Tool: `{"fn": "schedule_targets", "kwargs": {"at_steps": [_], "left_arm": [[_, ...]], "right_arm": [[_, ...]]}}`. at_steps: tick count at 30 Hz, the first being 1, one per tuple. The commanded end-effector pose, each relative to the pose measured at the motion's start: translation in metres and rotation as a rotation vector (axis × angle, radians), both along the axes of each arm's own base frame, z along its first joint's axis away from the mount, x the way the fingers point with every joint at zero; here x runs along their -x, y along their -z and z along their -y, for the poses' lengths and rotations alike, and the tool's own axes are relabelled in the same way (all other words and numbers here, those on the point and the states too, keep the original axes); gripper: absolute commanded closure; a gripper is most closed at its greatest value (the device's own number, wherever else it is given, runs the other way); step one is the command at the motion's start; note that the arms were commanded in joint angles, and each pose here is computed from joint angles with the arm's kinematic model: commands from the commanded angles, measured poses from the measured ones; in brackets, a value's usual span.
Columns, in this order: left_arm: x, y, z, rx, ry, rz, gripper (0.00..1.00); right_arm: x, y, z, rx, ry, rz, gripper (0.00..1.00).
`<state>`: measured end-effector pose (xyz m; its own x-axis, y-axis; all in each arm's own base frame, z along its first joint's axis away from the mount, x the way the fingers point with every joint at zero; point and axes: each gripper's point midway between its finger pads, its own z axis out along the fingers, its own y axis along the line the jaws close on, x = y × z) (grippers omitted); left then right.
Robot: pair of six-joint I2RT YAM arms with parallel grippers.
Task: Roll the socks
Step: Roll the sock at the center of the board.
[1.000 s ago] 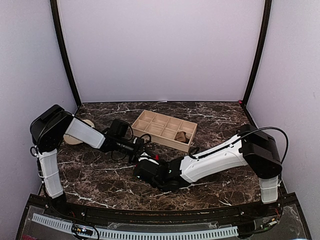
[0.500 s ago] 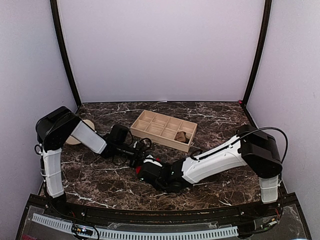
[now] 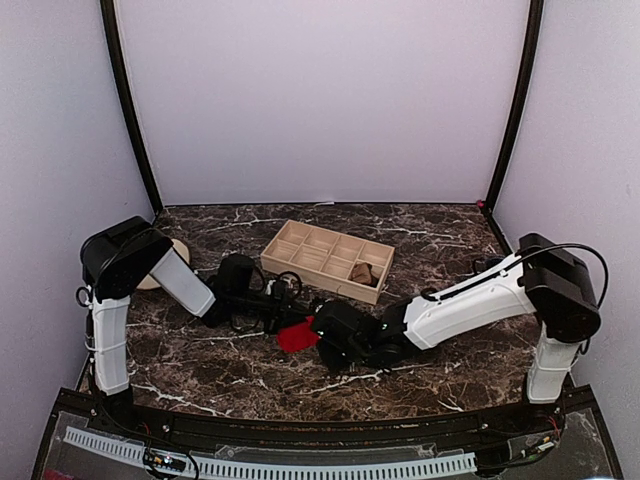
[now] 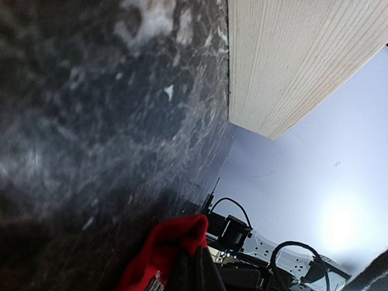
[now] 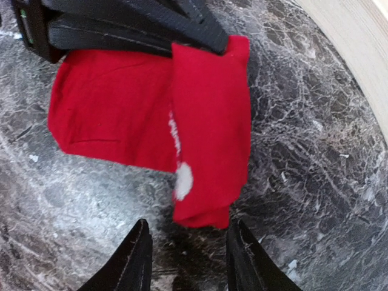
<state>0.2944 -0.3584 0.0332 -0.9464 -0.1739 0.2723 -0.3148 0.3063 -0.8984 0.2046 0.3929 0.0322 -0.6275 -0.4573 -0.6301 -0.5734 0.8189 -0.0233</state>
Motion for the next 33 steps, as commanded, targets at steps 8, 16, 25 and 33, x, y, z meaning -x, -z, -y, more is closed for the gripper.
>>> {"fn": "schedule_targets", "kwargs": {"at_steps": [8, 16, 25, 33], "left_arm": [[-0.005, 0.022, -0.009, 0.054, -0.09, 0.008, 1.0], [-0.004, 0.027, -0.01, 0.104, -0.077, 0.042, 1.0], [0.004, 0.041, -0.018, 0.088, -0.08, 0.001, 1.0], [0.007, 0.051, -0.023, 0.06, -0.094, -0.049, 1.0]], "right_arm": [[0.009, -0.056, -0.003, -0.388, 0.021, -0.097, 0.59], [-0.015, -0.059, 0.006, -0.572, 0.126, -0.165, 0.57], [-0.043, -0.049, -0.005, -0.78, 0.197, -0.225, 0.55], [-0.051, -0.03, -0.012, -0.827, 0.223, -0.232, 0.54]]}}
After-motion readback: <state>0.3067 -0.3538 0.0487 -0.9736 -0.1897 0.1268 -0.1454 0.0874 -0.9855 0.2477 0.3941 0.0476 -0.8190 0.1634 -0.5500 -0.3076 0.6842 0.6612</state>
